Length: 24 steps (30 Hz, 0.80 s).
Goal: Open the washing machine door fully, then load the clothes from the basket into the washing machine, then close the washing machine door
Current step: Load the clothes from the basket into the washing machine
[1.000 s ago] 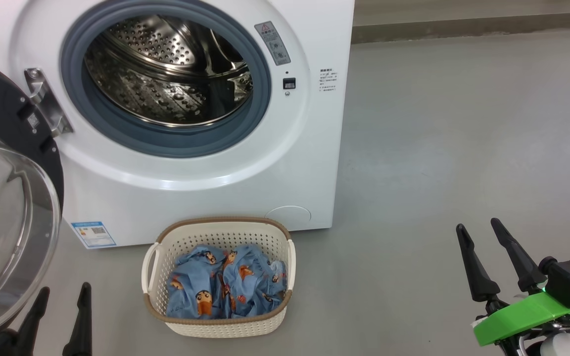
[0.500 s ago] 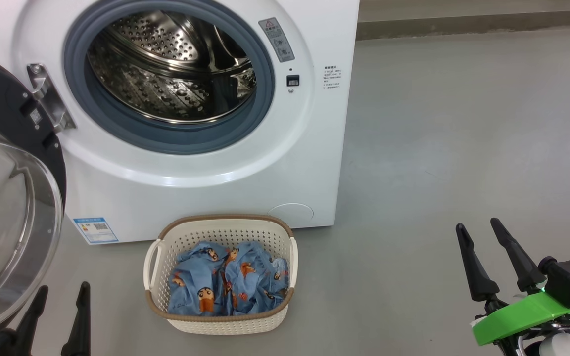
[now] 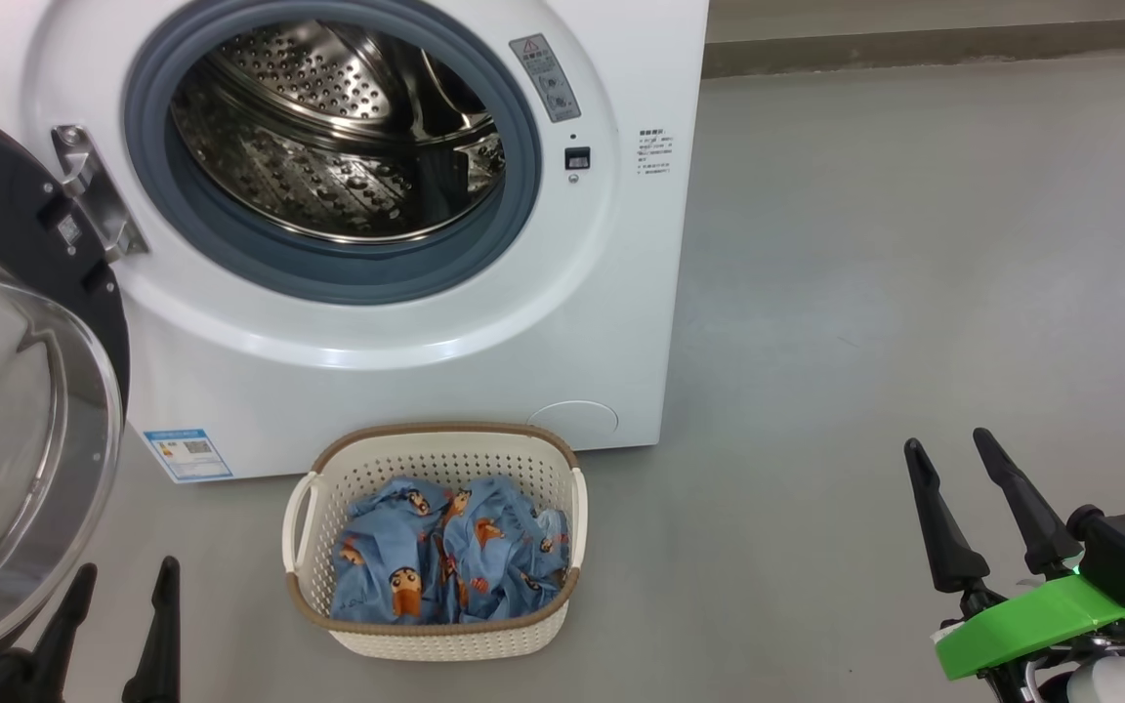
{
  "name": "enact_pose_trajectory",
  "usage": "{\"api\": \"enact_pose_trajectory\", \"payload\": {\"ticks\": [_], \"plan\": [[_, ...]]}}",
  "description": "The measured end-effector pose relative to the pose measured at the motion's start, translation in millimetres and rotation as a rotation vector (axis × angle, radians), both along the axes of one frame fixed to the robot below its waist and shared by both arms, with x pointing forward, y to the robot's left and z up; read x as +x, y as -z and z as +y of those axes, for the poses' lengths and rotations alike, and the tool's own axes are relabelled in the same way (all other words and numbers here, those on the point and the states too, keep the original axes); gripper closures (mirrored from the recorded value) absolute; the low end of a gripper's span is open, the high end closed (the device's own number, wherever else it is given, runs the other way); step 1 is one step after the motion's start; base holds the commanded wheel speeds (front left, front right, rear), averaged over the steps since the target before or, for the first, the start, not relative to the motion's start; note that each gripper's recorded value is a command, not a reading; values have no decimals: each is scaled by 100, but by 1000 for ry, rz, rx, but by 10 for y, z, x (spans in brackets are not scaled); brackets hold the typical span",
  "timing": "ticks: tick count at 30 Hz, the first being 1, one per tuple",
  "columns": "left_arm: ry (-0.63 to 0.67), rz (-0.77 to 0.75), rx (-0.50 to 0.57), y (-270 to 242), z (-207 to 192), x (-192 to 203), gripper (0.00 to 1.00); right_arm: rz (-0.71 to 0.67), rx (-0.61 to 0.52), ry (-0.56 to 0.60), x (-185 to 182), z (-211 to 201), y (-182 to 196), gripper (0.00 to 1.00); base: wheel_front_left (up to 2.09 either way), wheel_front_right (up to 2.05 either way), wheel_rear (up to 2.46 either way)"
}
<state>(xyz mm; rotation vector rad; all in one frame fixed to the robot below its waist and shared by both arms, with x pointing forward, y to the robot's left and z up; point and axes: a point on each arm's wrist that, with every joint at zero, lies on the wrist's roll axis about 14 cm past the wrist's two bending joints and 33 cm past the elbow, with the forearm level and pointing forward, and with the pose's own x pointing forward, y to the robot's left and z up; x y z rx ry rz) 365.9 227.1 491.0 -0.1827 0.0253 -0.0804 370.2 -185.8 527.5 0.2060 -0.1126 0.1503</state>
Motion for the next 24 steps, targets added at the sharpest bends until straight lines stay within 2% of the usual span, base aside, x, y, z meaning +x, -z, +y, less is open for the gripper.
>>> {"api": "enact_pose_trajectory", "payload": {"ticks": [7, 24], "plan": [[1, -1, -1, -1, -3, -1, 0, -1, 1, 3, 1, -9, -5, 0, 67, -67, 0], [2, 3, -3, 14, 7, -6, 0, 1, 7, 1, 19, 12, 5, 0, 143, -143, 0]]}}
